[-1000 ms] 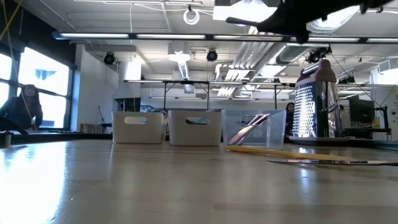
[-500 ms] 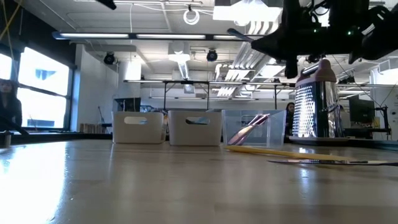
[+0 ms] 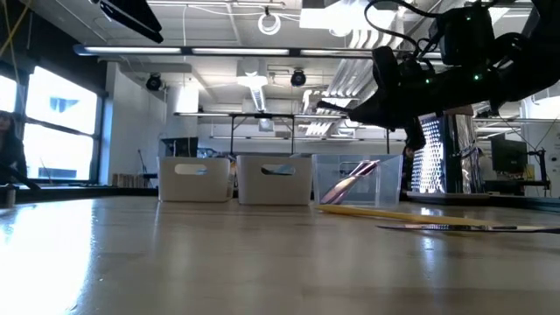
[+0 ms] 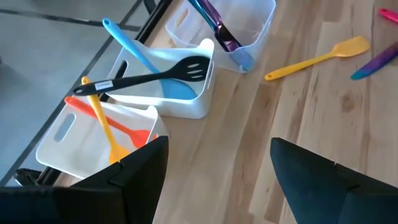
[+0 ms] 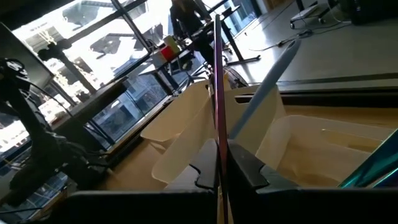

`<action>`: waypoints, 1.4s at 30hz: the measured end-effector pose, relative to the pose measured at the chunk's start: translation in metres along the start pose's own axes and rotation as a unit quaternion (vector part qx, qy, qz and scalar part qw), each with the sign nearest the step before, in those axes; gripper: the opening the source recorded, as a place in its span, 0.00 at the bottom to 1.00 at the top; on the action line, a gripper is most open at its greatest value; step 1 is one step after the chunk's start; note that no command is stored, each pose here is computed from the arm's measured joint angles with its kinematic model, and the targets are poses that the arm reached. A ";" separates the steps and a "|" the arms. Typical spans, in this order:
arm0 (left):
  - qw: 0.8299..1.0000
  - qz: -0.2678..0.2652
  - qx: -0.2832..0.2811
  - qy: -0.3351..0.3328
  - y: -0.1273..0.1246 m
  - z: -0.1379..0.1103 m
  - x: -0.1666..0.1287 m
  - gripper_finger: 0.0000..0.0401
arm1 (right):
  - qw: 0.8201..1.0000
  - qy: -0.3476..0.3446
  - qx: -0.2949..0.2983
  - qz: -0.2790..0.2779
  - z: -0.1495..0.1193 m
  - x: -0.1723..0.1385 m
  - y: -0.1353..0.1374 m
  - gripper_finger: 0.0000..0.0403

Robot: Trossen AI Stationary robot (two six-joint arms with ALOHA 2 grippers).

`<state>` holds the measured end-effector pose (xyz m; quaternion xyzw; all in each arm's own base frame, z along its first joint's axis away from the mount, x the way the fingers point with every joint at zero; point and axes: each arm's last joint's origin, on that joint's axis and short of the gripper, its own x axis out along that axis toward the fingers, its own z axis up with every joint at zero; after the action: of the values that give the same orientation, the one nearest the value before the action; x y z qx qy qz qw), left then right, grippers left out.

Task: Pick & Place Kitchen Items
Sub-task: Put the purple table knife into the transparent bin

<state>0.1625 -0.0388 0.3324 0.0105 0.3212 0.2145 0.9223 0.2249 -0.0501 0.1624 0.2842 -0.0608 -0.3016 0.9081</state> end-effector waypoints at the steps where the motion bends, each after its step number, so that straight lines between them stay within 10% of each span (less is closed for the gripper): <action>1: 1.000 -0.001 -0.001 -0.001 0.000 0.000 0.000 0.69 | 1.000 -0.002 0.000 -0.004 0.000 0.000 0.000 0.01; 42: 1.000 -0.011 -0.011 0.003 -0.001 0.000 0.001 0.69 | 0.987 0.083 -0.127 -0.056 -0.030 0.037 0.000 0.01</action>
<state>0.1632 -0.0396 0.3316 -0.0036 0.3221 0.2080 0.9236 0.2634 -0.0579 0.1352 0.1933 0.0696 -0.3329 0.9203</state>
